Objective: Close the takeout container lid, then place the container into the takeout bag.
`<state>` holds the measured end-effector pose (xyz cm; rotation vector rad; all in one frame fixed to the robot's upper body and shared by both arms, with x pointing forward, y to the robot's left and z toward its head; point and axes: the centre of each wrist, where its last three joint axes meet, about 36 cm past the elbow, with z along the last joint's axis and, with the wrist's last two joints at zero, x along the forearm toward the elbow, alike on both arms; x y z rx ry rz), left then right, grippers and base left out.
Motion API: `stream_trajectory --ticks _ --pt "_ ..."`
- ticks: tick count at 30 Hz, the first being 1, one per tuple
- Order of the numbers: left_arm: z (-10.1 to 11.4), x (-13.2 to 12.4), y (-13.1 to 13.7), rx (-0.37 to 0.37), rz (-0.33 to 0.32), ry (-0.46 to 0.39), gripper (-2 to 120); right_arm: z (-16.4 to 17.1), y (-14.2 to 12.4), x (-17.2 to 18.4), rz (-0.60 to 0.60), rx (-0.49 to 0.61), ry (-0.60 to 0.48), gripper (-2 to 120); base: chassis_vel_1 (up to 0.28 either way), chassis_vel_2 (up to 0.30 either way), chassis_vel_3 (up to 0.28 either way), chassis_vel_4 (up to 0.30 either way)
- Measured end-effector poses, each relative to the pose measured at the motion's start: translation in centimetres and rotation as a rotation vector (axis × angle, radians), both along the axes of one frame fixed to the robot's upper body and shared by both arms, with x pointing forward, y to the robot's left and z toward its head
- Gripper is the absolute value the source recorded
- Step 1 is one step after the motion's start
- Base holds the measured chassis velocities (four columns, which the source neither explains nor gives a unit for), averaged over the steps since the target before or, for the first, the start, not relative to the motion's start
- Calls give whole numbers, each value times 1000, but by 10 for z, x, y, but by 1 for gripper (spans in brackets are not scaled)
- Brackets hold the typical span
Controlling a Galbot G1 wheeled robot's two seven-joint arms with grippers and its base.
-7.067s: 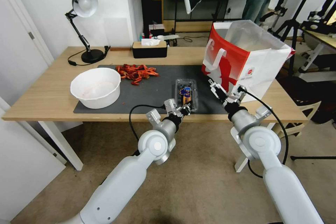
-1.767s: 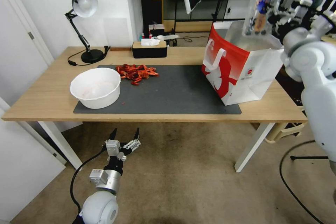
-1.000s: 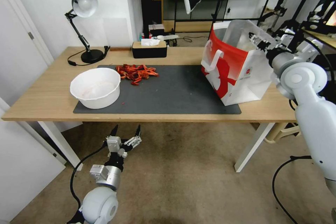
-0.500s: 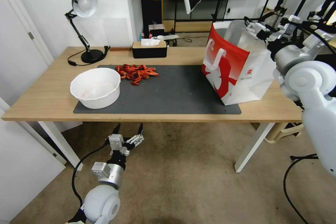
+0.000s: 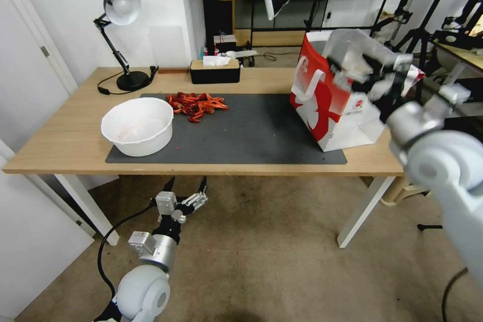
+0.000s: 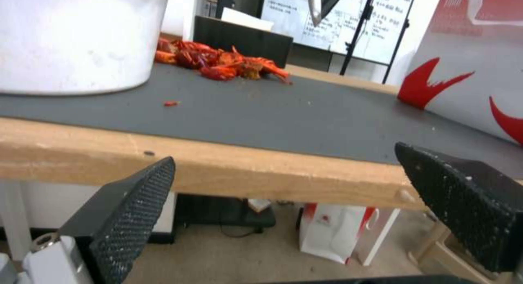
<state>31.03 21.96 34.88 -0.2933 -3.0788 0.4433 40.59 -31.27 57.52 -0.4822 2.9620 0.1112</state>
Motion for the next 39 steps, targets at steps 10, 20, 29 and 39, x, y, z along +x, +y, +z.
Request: stream_trajectory --ticks 10,20,29,39 --pt "-2 3 3 0 -3 -13 100 -65 22 -52 -78 27 74 100 0 0 0 0" --pt "-4 2 8 29 3 -21 100 -127 46 -104 -167 28 110 100 0 0 0 0" --pt "-12 -8 5 64 13 -9 100 -159 61 -125 -219 39 133 100 0 0 0 0" --pt "-16 -11 4 64 11 -19 100 -190 71 -131 -259 77 154 100 0 0 0 0"
